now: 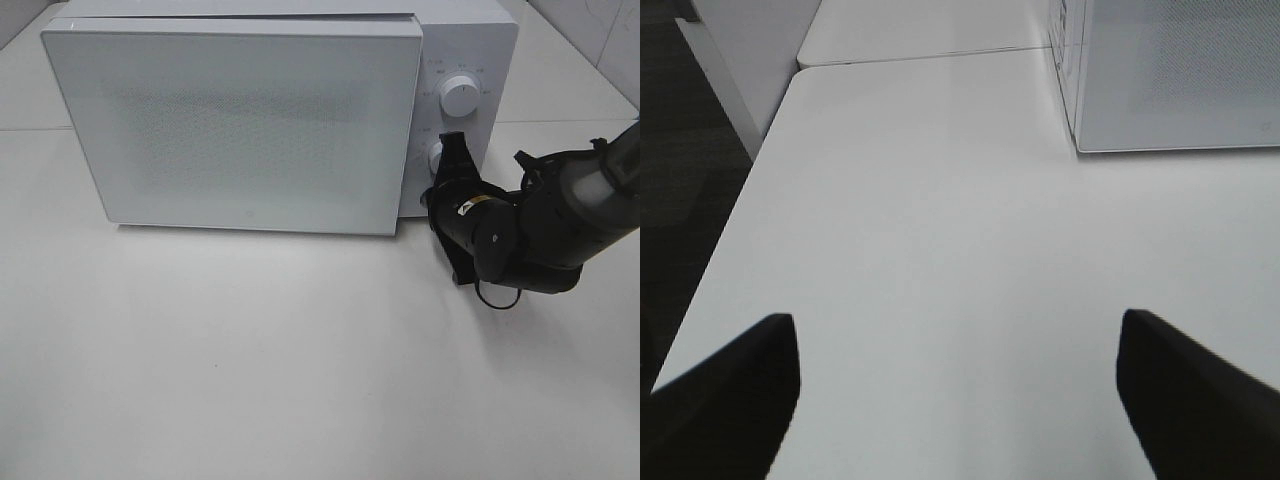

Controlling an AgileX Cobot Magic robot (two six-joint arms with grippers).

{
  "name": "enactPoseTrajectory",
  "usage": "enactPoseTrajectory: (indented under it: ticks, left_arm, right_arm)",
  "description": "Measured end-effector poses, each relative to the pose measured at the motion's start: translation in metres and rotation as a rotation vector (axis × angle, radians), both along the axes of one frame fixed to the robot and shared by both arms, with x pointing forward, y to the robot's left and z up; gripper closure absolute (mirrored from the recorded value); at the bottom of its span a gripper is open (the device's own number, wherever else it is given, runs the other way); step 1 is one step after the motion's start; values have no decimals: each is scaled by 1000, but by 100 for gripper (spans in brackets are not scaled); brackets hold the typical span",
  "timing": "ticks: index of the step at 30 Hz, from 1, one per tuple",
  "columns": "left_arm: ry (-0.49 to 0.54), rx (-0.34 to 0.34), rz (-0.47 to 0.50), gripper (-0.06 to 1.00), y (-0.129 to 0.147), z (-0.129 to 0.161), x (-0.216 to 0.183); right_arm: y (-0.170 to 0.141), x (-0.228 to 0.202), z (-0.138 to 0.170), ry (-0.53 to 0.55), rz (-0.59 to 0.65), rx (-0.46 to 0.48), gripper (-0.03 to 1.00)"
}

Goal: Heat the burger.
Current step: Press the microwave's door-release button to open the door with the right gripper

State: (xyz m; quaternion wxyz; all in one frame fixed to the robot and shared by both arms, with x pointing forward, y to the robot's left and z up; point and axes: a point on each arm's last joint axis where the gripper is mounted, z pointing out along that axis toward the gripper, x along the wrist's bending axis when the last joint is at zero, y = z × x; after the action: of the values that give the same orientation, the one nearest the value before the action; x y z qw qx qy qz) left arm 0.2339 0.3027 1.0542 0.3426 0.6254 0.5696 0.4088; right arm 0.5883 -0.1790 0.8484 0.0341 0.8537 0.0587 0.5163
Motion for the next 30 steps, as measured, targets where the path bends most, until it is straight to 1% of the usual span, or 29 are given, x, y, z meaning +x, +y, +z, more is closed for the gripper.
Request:
enactPoseTrajectory:
  ticks: [24, 30]
  left_arm:
    - [0, 0, 0, 15, 0, 0, 0]
    - [0, 0, 0, 15, 0, 0, 0]
  right_arm:
    - [-1, 0, -3, 7, -8, 2, 97]
    - [0, 1, -1, 36, -4, 15, 97]
